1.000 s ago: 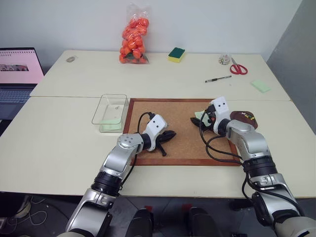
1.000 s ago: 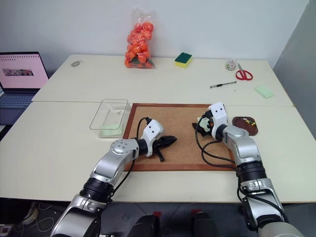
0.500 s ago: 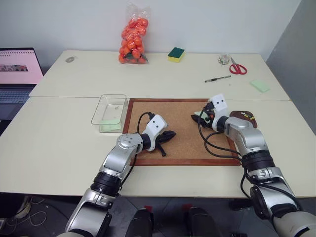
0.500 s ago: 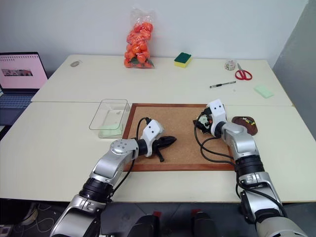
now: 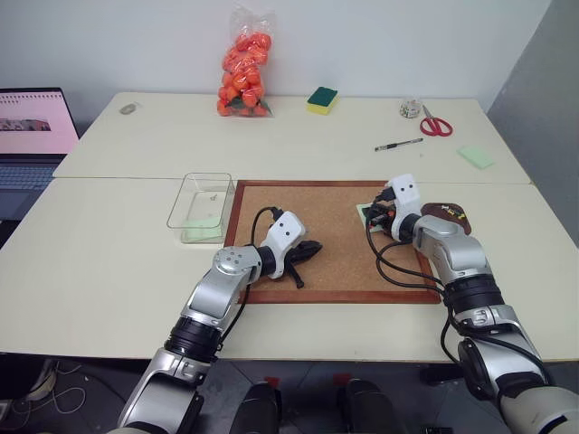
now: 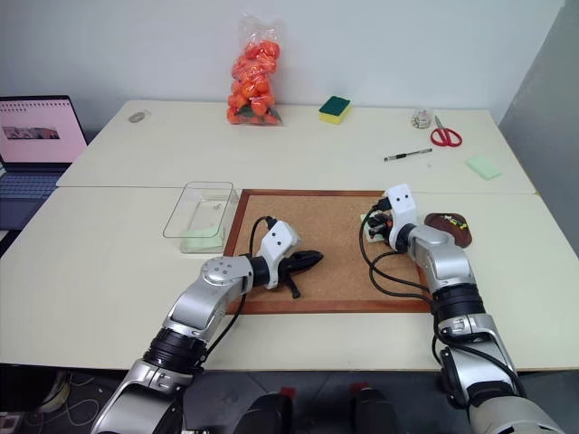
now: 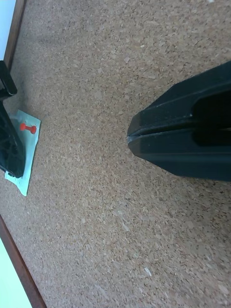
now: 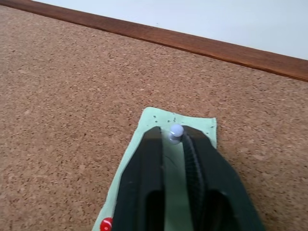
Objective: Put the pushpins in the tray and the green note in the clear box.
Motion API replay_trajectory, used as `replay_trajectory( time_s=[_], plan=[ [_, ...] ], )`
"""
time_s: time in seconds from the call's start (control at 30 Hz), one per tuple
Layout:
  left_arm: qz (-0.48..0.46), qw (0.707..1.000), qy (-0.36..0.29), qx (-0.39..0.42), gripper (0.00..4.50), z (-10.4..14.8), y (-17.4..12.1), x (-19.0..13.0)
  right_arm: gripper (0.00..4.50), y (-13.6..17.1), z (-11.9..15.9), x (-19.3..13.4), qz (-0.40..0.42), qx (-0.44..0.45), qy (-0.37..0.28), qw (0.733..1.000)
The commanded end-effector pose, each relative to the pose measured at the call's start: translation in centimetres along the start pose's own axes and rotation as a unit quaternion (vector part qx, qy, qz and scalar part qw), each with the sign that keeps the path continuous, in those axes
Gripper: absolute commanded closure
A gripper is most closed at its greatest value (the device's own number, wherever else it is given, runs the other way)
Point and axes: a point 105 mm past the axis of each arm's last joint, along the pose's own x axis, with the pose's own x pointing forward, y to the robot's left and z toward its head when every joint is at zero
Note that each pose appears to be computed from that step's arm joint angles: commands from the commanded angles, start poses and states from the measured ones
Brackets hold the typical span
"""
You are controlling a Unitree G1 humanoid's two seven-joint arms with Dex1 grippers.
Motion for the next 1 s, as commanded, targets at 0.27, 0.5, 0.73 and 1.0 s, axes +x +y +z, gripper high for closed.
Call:
replay_trajectory(
  time_s=[0.27,0.5,0.73,1.0],
  plan=[
    [-0.010,1.000,-0.004,0.005,4.50,0.4,-0.5,0.1,4.49,0.1,2.8,-0.2,0.004,-0.011,-0.047,0.999],
    [-0.012,1.000,-0.003,0.001,4.50,0.3,-0.6,0.2,4.49,0.3,3.7,-0.8,0.012,-0.014,-0.068,0.998],
    [-0.015,1.000,-0.001,-0.001,4.50,0.3,-0.8,0.2,4.49,0.5,4.2,-1.4,0.015,-0.019,-0.083,0.996],
    [-0.018,1.000,-0.001,-0.003,4.50,0.2,-0.9,0.3,4.49,0.2,5.1,-2.3,0.002,-0.021,-0.107,0.994]
  ],
)
